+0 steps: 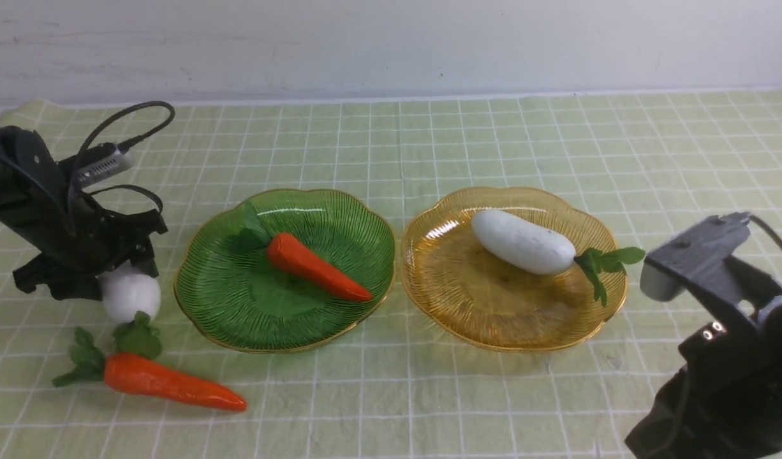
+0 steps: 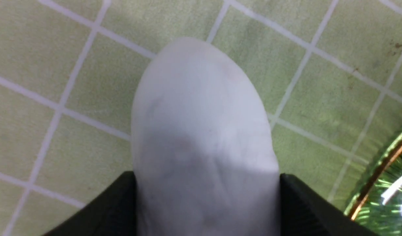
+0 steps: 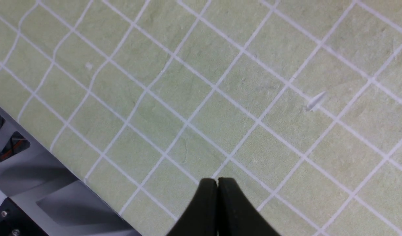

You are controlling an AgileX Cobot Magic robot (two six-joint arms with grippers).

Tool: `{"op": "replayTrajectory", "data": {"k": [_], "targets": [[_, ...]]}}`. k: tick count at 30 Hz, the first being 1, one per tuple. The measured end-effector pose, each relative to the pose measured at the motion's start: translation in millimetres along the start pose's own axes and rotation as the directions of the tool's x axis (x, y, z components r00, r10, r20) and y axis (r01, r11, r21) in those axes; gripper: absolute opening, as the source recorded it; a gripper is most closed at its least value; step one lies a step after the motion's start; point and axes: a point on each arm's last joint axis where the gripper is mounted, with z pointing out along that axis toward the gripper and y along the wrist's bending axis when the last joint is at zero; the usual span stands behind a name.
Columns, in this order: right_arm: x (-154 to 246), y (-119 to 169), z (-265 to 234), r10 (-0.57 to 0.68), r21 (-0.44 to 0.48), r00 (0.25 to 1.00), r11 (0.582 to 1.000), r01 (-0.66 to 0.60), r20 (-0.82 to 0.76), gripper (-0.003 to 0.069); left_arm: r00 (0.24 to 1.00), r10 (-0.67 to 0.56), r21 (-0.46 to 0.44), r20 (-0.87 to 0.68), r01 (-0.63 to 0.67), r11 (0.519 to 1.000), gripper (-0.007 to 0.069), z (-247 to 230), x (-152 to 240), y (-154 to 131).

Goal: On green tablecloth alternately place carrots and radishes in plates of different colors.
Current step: 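Pick up the white radish and place it on the plate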

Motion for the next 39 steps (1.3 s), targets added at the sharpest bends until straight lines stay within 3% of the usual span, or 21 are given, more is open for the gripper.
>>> {"op": "replayTrajectory", "data": {"k": [5,9,13,16,18,21,22,26,32,39], "targets": [[-2,-1,0,0.0,0.007,1.0,1.0,0.0,0.025,-0.0015,0.997,0.049,0.027,0.055,-0.051,0.998,0.0468,-70,-30,-14],[-5,-1,0,0.0,0.016,0.998,1.0,0.0,0.057,-0.0015,0.998,0.038,0.136,0.048,-0.044,0.99,0.0468,-114,-39,-40],[-8,-2,0,0.002,0.018,0.996,1.0,-0.004,0.084,-0.0015,0.995,0.096,0.28,0.015,-0.096,0.955,0.0468,-130,-24,-88],[-8,-2,0,0.003,0.017,0.996,1.0,-0.005,0.086,-0.0015,0.989,0.15,0.334,0.01,-0.144,0.931,0.0468,-129,-11,-117],[-8,-2,0,0.003,0.017,0.996,1.0,-0.005,0.087,-0.0015,0.974,0.227,0.398,0.017,-0.215,0.892,0.0468,-118,14,-163],[-8,-2,0,0.004,0.017,0.996,1.0,-0.006,0.086,-0.0015,0.961,0.275,0.44,0.015,-0.253,0.862,0.0468,-108,34,-193],[-7,-1,0,0.006,0.015,0.997,1.0,-0.007,0.081,-0.0015,0.952,0.306,0.471,0.026,-0.282,0.836,0.0468,-95,52,-219],[-7,-1,0,0.006,0.015,0.997,1.0,-0.007,0.08,-0.0015,0.943,0.327,0.535,0.058,-0.306,0.787,0.0468,-72,85,-262],[-7,-1,0,0.007,0.015,0.997,1.0,-0.008,0.08,-0.0015,0.963,0.267,0.593,0.043,-0.24,0.769,0.0489,-41,106,-289],[-7,-1,0,0.008,0.013,0.997,1.0,-0.009,0.08,-0.0015,0.981,0.195,0.625,0.011,-0.159,0.765,0.0607,-33,103,-291]]}}
